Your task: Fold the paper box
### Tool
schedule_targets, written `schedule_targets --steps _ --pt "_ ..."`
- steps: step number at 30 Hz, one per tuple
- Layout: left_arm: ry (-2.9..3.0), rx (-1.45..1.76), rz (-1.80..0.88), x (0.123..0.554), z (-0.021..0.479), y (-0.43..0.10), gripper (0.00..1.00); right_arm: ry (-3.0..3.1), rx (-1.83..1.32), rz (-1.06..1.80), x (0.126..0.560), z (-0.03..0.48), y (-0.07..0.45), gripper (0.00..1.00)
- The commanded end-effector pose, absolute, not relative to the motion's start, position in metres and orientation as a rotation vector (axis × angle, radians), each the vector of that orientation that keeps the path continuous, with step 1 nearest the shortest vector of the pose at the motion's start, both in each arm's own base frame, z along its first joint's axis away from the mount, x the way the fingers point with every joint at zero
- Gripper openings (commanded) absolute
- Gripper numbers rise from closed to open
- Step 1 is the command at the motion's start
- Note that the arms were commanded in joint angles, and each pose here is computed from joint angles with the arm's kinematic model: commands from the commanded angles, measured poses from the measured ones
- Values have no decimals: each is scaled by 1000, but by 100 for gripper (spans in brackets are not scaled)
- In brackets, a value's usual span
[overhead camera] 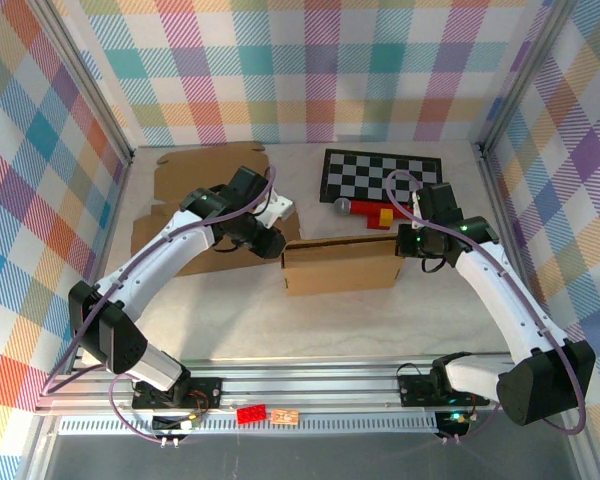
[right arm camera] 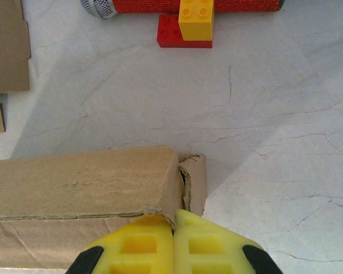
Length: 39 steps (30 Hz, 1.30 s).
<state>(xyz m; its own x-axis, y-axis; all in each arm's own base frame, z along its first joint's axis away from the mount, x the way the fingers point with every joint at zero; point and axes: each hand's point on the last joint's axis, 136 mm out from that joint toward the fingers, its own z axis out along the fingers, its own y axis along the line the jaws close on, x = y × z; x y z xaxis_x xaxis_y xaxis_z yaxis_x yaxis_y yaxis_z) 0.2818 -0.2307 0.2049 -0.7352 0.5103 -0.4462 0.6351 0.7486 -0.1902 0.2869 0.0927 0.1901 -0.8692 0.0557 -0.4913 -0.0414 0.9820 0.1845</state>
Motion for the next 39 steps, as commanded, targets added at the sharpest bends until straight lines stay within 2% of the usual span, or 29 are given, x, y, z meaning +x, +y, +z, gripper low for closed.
schedule_targets --steps 1,8,15,29,39 --pt "2575 868 -478 285 207 -234 21 2682 6 258 275 182 94 0" --pt "2582 835 -487 287 209 -235 7 2685 13 259 275 181 93 0" --pt "2660 692 -565 279 210 -241 0 2685 21 268 276 182 96 0" --pt "2832 356 -696 267 205 -250 0 2692 16 238 276 179 99 0" --pt "2905 251 -750 259 199 -254 0 2692 10 214 277 178 99 0"
